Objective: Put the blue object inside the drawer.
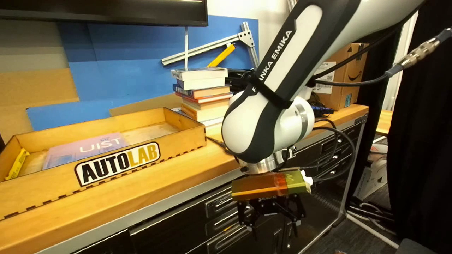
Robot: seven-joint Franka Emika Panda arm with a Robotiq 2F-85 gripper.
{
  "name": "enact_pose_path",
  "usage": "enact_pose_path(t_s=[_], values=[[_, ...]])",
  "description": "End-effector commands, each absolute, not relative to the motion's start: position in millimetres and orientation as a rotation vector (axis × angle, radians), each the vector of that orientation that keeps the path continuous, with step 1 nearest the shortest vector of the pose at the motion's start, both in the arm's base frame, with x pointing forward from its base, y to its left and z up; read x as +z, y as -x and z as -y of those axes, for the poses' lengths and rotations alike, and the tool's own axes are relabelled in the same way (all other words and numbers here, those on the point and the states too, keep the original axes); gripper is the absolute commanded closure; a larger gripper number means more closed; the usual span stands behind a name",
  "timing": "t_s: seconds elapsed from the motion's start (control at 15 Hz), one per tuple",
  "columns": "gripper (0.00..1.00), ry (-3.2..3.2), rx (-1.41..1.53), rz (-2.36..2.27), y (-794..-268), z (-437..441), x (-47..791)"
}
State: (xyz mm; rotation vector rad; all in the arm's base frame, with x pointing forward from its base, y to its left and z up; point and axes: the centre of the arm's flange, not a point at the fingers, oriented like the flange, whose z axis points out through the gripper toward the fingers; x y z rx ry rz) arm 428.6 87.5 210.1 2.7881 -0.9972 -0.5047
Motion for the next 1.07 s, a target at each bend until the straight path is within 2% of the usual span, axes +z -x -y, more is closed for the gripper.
enact_pose_path(t_s=[0.0,0.27,0.6,1.0], values=[[0.00,-2.793,-0.458,0.760,-408,-104,255],[0.00,-2.701,-0.539,0.685,-439,-121,259],[0.00,-2.596,-0.585,0.859,-496,-135,229],[0.00,-2.505,-0.419,1.202,-537,-148,195]])
